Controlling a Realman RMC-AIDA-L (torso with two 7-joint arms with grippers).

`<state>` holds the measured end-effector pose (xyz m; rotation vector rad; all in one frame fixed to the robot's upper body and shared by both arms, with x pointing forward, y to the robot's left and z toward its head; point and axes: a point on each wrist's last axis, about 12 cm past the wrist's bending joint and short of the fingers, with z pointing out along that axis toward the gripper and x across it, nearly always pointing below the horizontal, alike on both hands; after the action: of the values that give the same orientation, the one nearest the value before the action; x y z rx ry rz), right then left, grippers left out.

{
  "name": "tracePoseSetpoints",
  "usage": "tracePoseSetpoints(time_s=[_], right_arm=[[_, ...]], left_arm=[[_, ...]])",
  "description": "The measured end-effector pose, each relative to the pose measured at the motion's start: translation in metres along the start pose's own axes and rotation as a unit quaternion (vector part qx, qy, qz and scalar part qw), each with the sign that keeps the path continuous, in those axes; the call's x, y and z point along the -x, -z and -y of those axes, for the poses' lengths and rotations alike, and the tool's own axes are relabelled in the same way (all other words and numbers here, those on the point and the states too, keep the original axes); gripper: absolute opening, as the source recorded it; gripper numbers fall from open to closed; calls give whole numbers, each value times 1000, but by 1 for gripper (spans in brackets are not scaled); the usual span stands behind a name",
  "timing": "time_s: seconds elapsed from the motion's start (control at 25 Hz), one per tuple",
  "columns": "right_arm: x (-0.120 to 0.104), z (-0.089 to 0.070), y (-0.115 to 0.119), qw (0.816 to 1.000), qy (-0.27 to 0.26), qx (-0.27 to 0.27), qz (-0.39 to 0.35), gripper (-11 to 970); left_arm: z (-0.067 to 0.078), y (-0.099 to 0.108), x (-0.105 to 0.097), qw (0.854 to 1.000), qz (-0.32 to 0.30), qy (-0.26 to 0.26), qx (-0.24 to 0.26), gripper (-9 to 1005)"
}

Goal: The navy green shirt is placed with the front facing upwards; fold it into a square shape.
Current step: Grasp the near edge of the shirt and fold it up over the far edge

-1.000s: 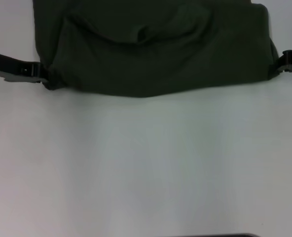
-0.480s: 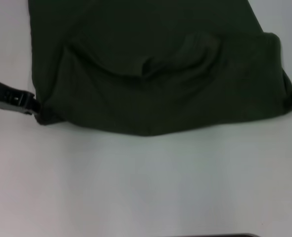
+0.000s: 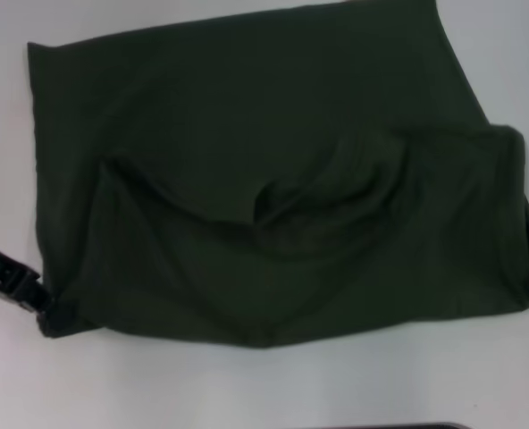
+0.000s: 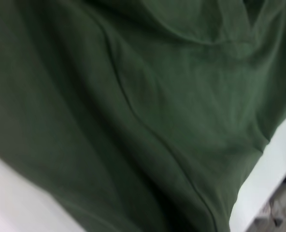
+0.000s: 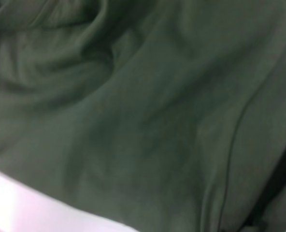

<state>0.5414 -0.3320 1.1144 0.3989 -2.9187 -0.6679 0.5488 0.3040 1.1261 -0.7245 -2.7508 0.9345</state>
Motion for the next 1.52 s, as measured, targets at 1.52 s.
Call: tracePoseSetpoints(time_s=[1.52], right_arm=[[30, -20, 100, 939, 80, 205, 262, 28]], left_arm=[[-14, 55, -8, 968, 221, -90, -81, 40]])
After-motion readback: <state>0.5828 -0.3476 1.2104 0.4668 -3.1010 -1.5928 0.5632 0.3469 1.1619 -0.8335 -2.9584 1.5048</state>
